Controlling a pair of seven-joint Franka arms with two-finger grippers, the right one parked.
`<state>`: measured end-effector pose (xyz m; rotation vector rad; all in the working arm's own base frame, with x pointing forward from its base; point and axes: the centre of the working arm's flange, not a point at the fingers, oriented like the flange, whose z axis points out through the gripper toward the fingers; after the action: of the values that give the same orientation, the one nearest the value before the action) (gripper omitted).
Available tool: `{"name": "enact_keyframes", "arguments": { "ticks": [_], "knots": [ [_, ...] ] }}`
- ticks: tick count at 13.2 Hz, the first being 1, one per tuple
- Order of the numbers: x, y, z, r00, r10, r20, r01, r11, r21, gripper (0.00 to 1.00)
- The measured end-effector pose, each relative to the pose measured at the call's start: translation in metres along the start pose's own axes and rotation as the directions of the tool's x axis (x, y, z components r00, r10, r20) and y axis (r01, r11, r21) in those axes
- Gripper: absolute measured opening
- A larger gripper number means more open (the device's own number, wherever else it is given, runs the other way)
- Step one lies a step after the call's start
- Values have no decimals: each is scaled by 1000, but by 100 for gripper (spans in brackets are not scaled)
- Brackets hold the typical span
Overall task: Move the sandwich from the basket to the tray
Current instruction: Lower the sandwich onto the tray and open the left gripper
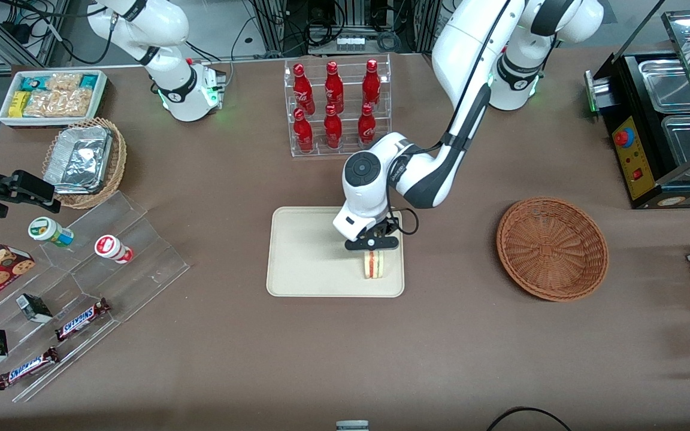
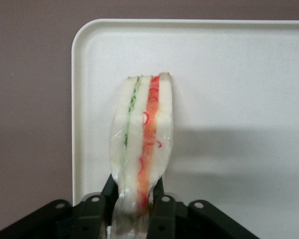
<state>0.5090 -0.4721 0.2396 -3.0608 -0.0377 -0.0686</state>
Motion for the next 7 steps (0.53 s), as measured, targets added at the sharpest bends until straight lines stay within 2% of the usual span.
{"name": "enact_keyframes", "arguments": {
  "ticks": [5,6,7],
  "knots": [
    [8,-4,-14,1000,-14,-13,14,1000,-4,91],
    [13,-9,-28,1000,-26,-10,26,1000,6,100],
    [18,-16,-48,999,-40,-7,40,999,15,100]
  ]
}}
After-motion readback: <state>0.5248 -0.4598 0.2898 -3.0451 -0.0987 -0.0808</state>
